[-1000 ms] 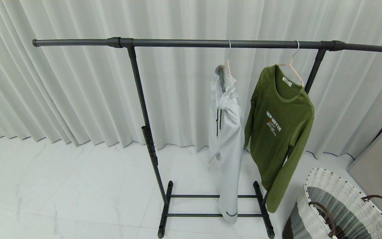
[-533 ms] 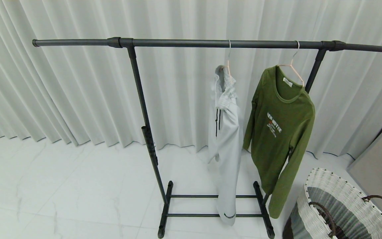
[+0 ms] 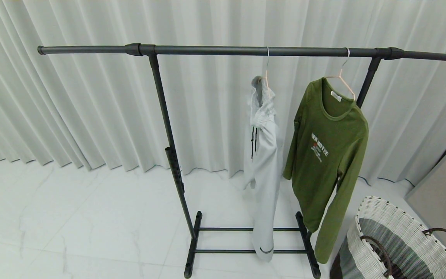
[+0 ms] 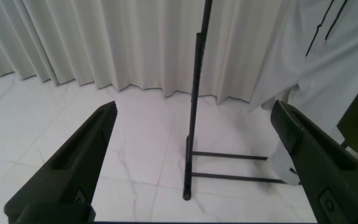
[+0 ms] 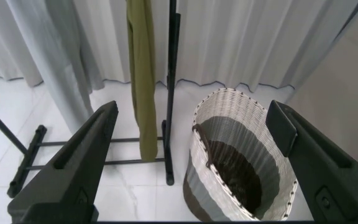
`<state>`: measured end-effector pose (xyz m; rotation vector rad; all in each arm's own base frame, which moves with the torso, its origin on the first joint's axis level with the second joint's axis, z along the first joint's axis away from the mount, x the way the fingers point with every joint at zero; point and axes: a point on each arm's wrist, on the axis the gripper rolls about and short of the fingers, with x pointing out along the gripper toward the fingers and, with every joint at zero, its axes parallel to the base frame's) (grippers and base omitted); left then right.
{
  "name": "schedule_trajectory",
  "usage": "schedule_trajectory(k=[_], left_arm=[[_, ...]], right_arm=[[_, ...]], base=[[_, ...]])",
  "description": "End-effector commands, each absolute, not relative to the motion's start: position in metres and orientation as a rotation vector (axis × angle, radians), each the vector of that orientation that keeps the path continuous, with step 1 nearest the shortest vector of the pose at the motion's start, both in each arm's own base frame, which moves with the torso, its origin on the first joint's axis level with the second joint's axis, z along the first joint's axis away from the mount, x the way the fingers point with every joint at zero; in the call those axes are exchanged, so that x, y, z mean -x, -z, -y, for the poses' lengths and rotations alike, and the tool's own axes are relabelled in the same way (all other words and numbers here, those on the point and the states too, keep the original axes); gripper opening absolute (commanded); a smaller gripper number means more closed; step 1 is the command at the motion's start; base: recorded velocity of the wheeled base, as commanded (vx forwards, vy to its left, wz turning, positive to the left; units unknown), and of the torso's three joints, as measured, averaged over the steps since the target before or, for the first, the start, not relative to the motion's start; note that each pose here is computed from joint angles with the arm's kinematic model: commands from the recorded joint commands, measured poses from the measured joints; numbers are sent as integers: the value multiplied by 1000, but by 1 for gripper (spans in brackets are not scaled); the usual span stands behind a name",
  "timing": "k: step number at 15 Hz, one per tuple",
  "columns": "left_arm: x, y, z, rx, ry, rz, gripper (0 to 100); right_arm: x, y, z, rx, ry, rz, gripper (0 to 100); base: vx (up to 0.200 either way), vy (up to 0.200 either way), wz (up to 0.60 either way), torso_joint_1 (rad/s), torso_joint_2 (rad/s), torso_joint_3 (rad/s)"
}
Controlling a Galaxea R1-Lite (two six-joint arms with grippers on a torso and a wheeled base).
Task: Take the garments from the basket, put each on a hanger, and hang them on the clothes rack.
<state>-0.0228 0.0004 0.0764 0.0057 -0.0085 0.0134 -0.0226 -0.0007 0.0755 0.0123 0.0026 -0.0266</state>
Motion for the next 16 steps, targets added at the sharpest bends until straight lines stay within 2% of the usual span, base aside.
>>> schedule_trajectory(k=[1, 16], left_arm=[[23, -76, 0, -6, -14, 9, 100], [23, -76, 0, -6, -14, 9, 100]], right_arm=[[23, -76, 1, -12, 28, -1, 100], [23, -75, 1, 2, 25, -3, 100]], base=[[0, 0, 0, 0, 0, 0], [0, 0, 0, 0, 0, 0]])
